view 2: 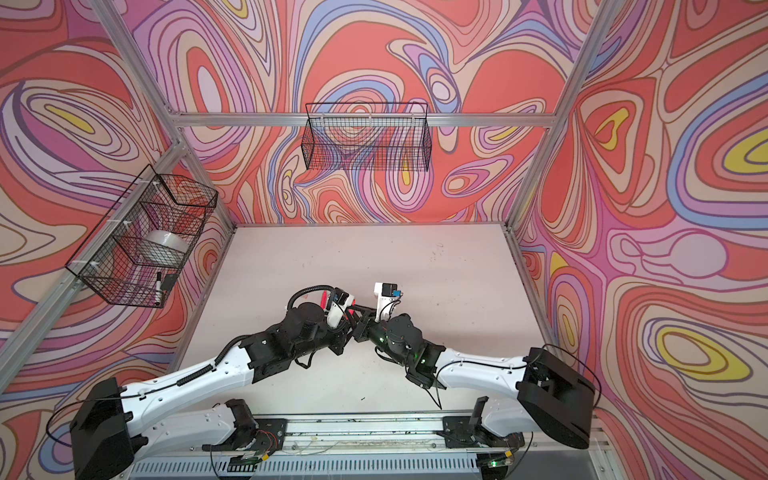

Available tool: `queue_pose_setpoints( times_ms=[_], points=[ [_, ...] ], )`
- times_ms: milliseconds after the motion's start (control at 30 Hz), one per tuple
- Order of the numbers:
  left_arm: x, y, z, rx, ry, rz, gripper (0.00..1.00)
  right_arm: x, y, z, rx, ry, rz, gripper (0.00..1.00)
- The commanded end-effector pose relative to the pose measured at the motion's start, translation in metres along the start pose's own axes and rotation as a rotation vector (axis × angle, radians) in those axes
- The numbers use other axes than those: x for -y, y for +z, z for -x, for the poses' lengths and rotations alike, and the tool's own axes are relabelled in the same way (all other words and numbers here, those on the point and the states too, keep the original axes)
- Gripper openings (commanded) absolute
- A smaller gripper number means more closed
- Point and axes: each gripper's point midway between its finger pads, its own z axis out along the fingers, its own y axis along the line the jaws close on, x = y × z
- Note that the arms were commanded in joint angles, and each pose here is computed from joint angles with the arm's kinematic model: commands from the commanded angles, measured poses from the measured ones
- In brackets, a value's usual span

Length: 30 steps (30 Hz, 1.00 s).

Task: Insert the pens into the pen caps

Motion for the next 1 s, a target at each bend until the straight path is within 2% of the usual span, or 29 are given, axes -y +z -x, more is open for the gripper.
queue_pose_setpoints(
  times_ms=[0,267,500,600,633,833,900,967],
  points=[
    [0.013,-0.014,0.037,0.122,0.011,-0.045,0.29,-0.006,-0.002,-0.013,-0.048,-0.010,0.013,0.00],
    [0.013,-0.019,0.043,0.148,0.007,-0.040,0.24,-0.009,-0.004,-0.015,-0.045,-0.017,0.009,0.00],
    [0.011,-0.019,0.046,0.152,0.005,-0.025,0.11,-0.008,-0.005,-0.015,-0.037,-0.020,-0.001,0.00],
    [0.008,-0.021,0.048,0.161,0.000,-0.005,0.00,-0.006,-0.005,-0.015,-0.035,-0.021,-0.006,0.00],
    [0.005,-0.021,0.050,0.166,-0.005,0.009,0.00,-0.007,-0.006,-0.015,-0.036,-0.021,-0.005,0.04],
    [-0.013,-0.024,0.052,0.104,-0.067,0.140,0.00,-0.002,-0.010,-0.009,-0.023,-0.038,-0.046,0.54],
    [-0.017,-0.029,0.052,0.075,-0.090,0.171,0.00,0.002,-0.013,-0.005,-0.014,-0.051,-0.081,0.66],
    [-0.010,-0.033,0.051,0.072,-0.098,0.128,0.00,0.007,-0.019,0.002,-0.003,-0.071,-0.127,0.74]
  ],
)
